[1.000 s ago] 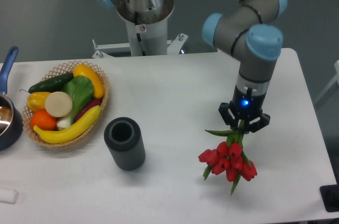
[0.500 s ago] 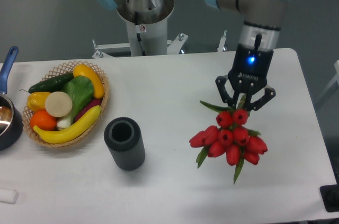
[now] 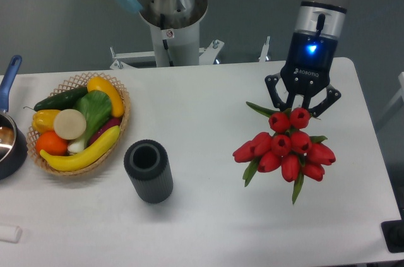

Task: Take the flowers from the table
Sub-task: 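Lift the gripped tulip bunch up off the table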

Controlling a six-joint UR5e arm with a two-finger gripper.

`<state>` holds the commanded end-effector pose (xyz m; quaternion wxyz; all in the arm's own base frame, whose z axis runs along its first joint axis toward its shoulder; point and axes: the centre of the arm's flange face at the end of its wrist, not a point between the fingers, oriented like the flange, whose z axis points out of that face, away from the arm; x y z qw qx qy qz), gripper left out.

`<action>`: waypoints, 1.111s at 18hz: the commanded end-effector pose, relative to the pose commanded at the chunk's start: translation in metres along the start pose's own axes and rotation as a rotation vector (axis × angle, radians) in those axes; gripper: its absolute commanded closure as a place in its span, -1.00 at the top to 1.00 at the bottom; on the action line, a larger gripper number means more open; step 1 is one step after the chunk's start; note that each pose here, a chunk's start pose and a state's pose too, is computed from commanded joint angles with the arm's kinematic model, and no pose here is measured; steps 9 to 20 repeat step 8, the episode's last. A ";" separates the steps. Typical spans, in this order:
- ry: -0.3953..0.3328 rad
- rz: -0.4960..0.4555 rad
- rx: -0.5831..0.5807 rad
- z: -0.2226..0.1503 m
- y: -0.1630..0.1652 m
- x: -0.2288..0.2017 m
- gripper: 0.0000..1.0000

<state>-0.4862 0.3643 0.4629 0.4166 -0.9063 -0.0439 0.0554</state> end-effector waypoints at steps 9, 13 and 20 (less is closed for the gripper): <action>0.007 0.008 0.022 -0.003 -0.007 0.000 -0.54; 0.007 0.008 0.022 -0.003 -0.007 0.000 -0.54; 0.007 0.008 0.022 -0.003 -0.007 0.000 -0.54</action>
